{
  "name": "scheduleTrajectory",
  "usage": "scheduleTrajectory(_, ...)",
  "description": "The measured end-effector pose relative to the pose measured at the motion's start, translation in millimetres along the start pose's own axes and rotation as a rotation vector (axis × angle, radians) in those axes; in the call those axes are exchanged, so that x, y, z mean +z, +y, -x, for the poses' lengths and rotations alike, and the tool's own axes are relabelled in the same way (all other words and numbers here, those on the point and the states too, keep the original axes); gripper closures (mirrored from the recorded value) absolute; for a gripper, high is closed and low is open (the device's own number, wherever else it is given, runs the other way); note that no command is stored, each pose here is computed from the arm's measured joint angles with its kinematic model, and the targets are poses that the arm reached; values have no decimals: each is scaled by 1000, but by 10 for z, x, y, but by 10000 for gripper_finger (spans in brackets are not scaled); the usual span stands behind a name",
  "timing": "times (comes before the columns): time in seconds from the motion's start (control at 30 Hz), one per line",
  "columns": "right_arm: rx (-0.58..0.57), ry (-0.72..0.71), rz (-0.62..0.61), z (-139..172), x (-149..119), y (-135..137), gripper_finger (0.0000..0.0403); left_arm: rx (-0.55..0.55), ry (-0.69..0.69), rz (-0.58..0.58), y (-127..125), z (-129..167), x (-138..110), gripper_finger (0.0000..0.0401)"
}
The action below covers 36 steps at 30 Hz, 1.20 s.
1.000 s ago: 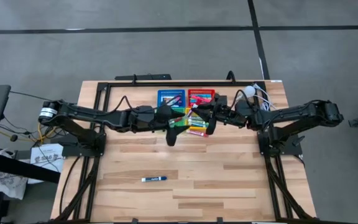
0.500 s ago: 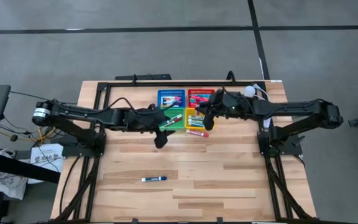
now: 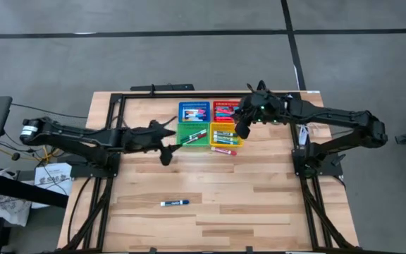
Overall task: Pick & Place Markers
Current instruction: Put the large red marker into the yellow bin
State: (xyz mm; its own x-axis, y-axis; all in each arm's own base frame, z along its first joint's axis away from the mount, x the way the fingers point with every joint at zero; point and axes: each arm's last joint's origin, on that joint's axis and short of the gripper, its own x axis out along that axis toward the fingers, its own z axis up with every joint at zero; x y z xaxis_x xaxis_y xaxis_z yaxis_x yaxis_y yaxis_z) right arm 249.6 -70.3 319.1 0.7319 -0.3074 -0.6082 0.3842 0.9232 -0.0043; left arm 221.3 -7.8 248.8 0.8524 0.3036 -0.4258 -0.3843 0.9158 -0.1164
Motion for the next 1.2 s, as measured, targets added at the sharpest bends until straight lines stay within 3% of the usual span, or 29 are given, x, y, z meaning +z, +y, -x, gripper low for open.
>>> scheduleTrajectory(0.13,20,69,3,-148,-34,-15,342,-4,-49,25,123,176,-130,98)
scheduleTrajectory(0.2,18,175,21,-276,-114,-8,342,4,-85,51,178,251,-180,98)
scheduleTrajectory(0.47,37,408,137,-730,19,49,341,-7,-195,113,326,457,-313,98)
scheduleTrajectory(0.8,56,669,219,-1243,118,85,340,8,-206,70,365,483,-382,98)
scheduleTrajectory(1.2,81,869,274,-1670,-74,189,339,47,-230,70,395,478,-356,98)
